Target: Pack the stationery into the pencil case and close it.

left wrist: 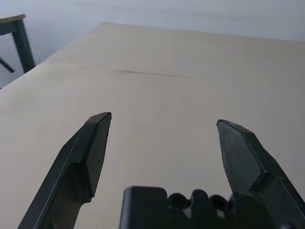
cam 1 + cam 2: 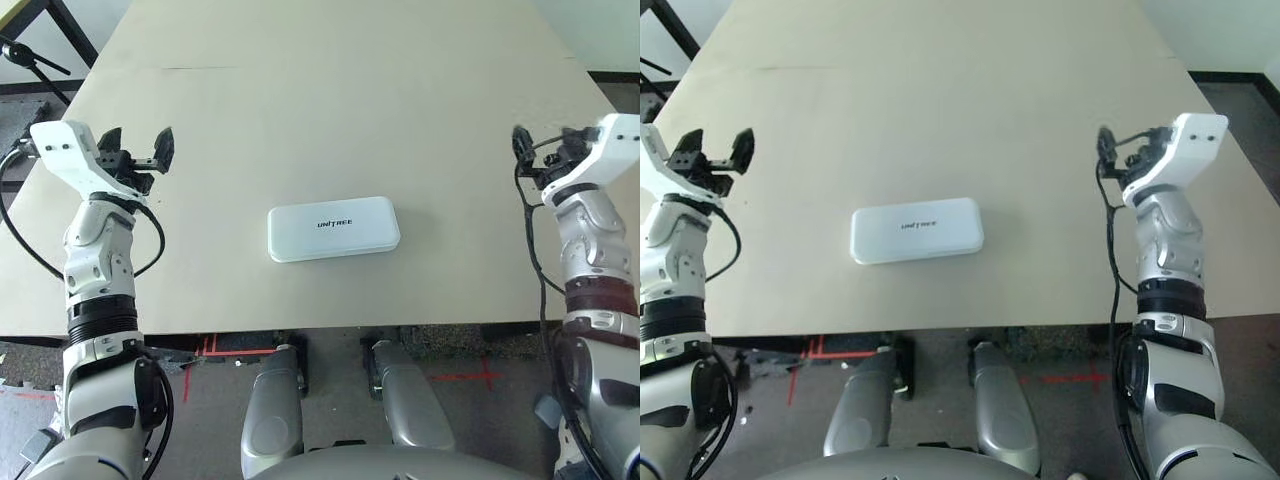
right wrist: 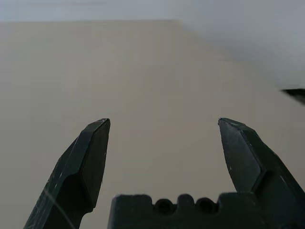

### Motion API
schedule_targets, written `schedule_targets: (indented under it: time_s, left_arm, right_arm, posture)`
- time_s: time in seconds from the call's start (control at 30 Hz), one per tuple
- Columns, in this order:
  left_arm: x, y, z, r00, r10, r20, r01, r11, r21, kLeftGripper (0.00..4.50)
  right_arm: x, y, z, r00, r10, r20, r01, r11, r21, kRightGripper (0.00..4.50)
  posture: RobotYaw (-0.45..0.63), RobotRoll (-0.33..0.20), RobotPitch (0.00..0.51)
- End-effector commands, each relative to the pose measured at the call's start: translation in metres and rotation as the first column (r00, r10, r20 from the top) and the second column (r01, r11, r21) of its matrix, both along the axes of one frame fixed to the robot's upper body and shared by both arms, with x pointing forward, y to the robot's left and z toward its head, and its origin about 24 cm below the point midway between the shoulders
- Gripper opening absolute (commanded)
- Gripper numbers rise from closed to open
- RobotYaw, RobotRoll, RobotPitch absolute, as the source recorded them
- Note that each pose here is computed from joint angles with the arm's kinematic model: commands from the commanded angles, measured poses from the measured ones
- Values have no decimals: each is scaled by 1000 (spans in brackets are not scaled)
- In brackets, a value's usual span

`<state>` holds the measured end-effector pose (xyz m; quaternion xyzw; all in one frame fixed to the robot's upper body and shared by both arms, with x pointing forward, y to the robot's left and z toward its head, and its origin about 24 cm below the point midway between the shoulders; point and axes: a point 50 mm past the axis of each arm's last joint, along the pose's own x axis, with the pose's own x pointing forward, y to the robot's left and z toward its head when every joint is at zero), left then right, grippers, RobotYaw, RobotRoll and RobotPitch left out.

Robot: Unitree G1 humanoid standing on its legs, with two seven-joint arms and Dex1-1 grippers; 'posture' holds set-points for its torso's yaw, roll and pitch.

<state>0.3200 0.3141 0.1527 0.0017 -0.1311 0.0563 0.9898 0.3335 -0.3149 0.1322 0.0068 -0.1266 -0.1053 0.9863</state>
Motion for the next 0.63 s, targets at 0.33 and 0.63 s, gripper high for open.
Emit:
schedule_targets:
  time_s: [0.33, 0.63]
  left_arm:
    - [-11, 8, -19, 998, 61, -19, -61, 998, -3, 4483]
    - [-9, 2, -14, 999, 38, -1, -38, 999, 1, 4483]
  right_arm:
    - [-20, -16, -26, 997, -78, -1, 78, 997, 14, 4500]
    - [-20, -17, -24, 997, -82, 8, 82, 997, 12, 4500]
  posture:
    - [-72, 0, 200]
    - [-81, 0, 204]
